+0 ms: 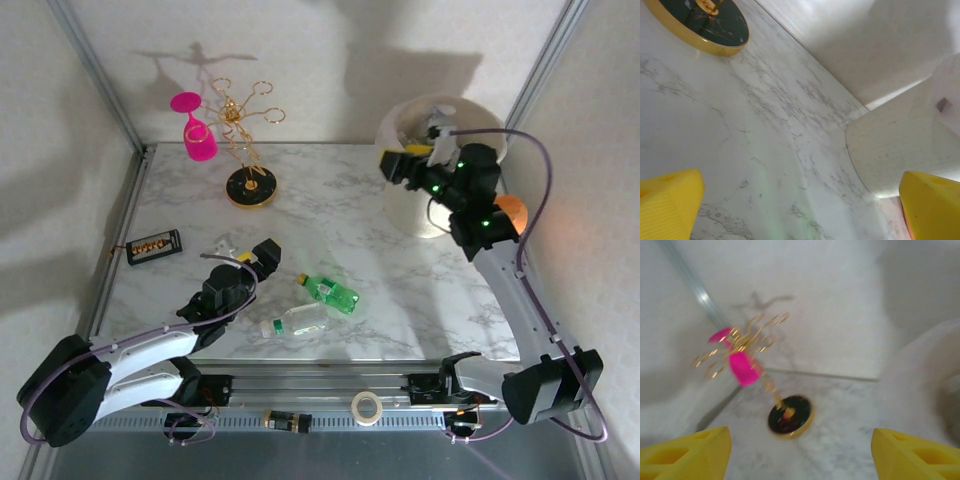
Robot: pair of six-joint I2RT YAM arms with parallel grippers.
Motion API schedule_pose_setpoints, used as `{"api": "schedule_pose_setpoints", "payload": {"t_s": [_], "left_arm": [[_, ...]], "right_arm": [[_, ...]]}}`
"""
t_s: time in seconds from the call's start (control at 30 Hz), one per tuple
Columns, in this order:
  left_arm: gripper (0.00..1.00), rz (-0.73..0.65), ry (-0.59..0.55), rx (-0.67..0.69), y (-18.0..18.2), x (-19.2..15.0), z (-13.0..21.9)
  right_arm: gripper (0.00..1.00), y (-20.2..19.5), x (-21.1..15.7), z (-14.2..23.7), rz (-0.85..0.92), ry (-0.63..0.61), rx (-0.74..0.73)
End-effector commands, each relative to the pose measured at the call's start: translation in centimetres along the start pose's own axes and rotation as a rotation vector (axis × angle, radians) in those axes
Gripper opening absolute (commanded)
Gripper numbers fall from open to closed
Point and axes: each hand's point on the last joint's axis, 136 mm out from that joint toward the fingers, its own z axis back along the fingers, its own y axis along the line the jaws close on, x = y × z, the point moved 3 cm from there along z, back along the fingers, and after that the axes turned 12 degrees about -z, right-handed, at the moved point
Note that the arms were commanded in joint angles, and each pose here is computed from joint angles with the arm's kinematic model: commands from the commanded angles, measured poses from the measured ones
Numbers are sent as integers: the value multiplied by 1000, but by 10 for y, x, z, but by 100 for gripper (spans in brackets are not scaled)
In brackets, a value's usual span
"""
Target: Put the plastic bottles in the bin
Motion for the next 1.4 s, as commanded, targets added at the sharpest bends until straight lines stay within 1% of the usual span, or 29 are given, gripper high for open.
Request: {"api": "schedule_pose_setpoints", "payload": {"t_s": [0.0,0.13,0.33,0.5,0.57,0.63,0.73,0.83,1.13,1.37], "left_arm": [[100,45,-42,39,3,16,-1],[100,65,-60,79,15,23,2],[100,101,-81,116,30,27,7],[100,110,-81,128,34,27,8],[100,110,-82,129,35,28,7],[100,110,-82,133,36,28,7],[99,110,-83,139,38,28,7],[100,113,-80,138,39,28,6],[100,122,-75,135,38,27,3],[100,121,-76,136,39,28,3]], "right_arm": [[74,20,-33,-6,46,84,71],[74,25,-91,-23,64,249,61],[73,25,-192,-39,92,557,43],[74,29,-249,-42,138,736,32],[73,28,-266,-42,177,803,-4],[73,21,-285,-40,236,879,-78],[74,8,-302,-37,320,950,-186],[75,-1,-309,-36,368,991,-256],[78,-18,-327,-31,440,1094,-334],[78,-22,-333,-38,464,1103,-339]]}}
